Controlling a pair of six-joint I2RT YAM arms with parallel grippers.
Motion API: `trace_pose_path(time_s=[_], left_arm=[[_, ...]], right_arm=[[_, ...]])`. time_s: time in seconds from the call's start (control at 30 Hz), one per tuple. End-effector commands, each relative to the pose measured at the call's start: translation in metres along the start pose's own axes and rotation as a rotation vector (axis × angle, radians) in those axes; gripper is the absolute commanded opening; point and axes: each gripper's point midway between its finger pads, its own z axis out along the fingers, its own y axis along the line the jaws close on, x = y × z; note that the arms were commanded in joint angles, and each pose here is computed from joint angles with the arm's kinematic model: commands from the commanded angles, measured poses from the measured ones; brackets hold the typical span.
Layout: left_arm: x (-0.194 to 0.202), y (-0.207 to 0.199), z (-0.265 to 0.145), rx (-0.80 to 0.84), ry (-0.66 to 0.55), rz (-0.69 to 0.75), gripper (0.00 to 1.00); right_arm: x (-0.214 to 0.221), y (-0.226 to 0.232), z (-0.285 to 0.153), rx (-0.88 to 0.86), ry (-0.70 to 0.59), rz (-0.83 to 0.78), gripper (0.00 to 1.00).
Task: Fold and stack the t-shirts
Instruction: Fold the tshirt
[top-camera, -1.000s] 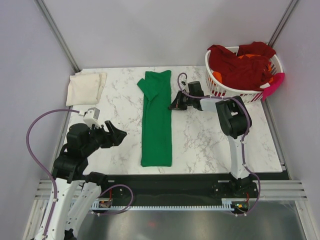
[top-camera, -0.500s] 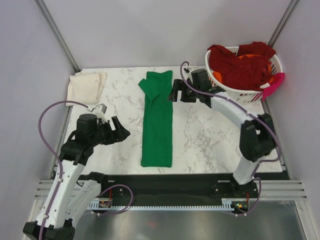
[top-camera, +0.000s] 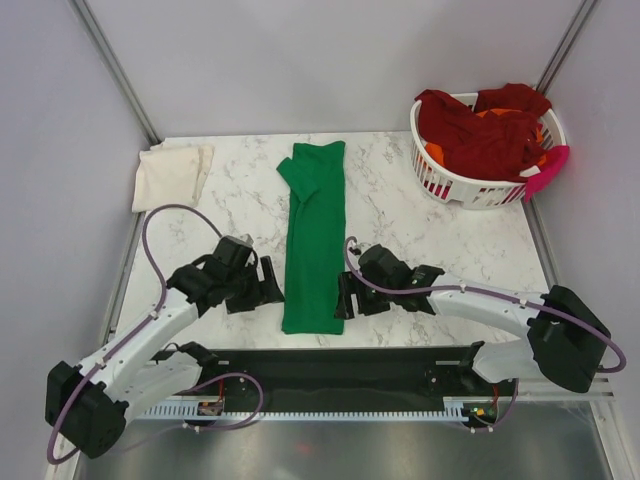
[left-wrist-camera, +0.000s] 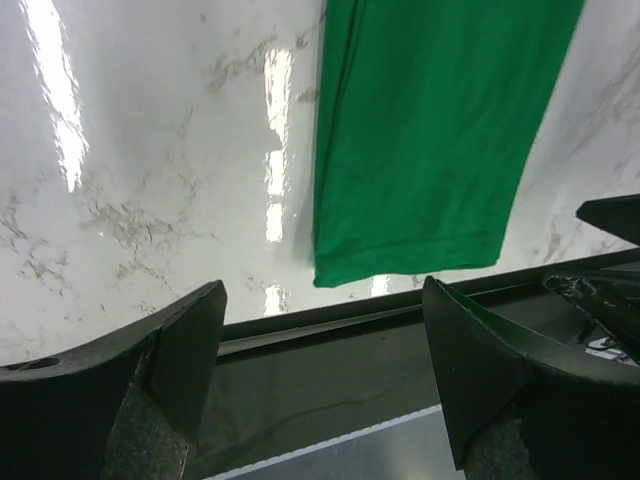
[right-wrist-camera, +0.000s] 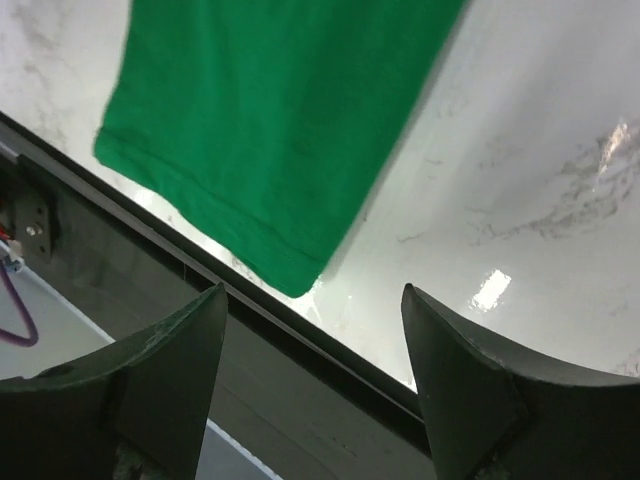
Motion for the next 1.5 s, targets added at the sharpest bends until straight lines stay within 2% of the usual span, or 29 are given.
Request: trace_pose_path(time_s=[0.0, 0.23, 0.87, 0.9, 0.93, 1.03, 1.47], left_arm=[[0.006, -0.004, 0.018, 0.015, -0.026, -0.094, 0.86], [0.032, -0.002, 0.048, 0.042, 0.036, -0.081, 0.81], [0.054, 0.001, 0.07, 0.049, 0.083, -0.068, 0.78], [0.055, 0.001, 0.07, 0.05, 0.084, -0.068, 0.78], [0.058, 0.003, 0.071, 0.05, 0.089, -0.068, 0.78], [0.061, 0.005, 0.071, 0.05, 0.094, -0.072, 0.78], [0.087, 0.006, 0.069, 0.071, 0.139, -0.079, 0.63]], right_arm=[[-0.008, 0.005, 0.002, -0.013, -0.082, 0.077, 0.78], [0.013, 0.01, 0.017, -0.05, -0.041, 0.093, 0.63], [0.051, -0.006, 0.044, -0.022, 0.047, 0.12, 0.37], [0.053, -0.009, 0.044, -0.016, 0.054, 0.124, 0.33], [0.054, -0.01, 0.044, -0.015, 0.055, 0.124, 0.23], [0.058, -0.015, 0.043, -0.005, 0.053, 0.128, 0.0], [0.059, -0.018, 0.047, -0.01, 0.037, 0.146, 0.0]])
